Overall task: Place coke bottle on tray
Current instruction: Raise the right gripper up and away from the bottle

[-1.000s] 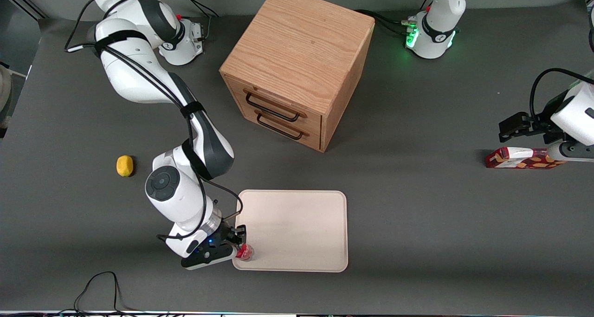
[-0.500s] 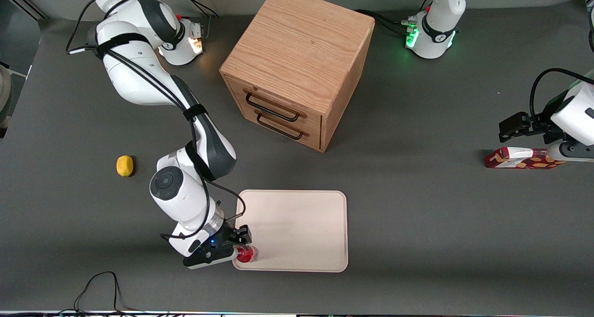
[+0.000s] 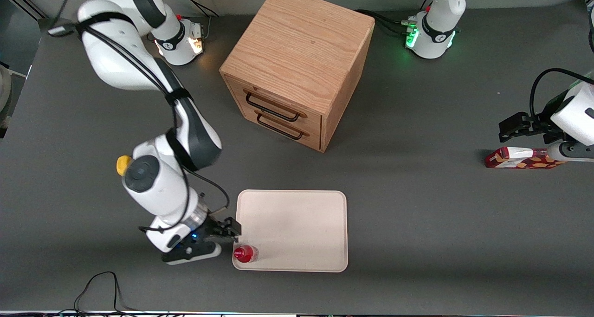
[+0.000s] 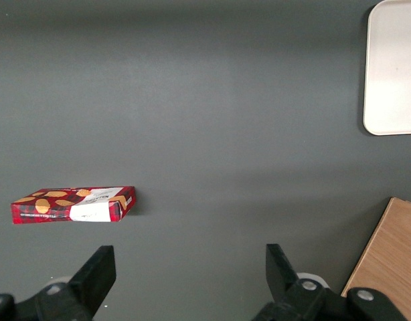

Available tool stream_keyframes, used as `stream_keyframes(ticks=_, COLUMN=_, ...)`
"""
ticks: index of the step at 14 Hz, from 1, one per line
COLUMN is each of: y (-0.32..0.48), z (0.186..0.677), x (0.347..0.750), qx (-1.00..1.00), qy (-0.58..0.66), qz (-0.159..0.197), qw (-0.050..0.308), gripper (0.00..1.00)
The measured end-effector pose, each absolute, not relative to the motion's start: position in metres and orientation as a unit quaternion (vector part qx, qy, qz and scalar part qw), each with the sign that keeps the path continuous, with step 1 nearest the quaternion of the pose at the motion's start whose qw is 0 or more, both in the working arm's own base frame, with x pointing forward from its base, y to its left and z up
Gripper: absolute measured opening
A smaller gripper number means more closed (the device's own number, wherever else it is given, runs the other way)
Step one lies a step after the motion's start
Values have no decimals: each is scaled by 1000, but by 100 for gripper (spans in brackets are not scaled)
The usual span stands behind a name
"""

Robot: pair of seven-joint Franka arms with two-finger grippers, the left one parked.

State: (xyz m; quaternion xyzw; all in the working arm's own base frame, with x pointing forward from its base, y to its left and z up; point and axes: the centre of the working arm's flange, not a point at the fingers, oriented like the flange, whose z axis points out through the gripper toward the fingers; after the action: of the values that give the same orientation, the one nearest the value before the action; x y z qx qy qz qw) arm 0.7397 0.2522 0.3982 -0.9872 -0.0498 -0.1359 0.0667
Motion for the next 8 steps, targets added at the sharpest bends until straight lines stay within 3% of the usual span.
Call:
stream_keyframes(ticks=2, y=203, z=435, x=707, qx=-992, qy=-6, qz=-108, qw=69, gripper=100)
stream_keyframes(ticks=5, y=120, z=482, x=627, qx=-997, qy=45, qz=-52, qw=45, gripper=100)
stream_keyframes(ticks=8, y=63, z=520, x=546, qx=-995, qy=79, qz=-31, qw=49, gripper=100)
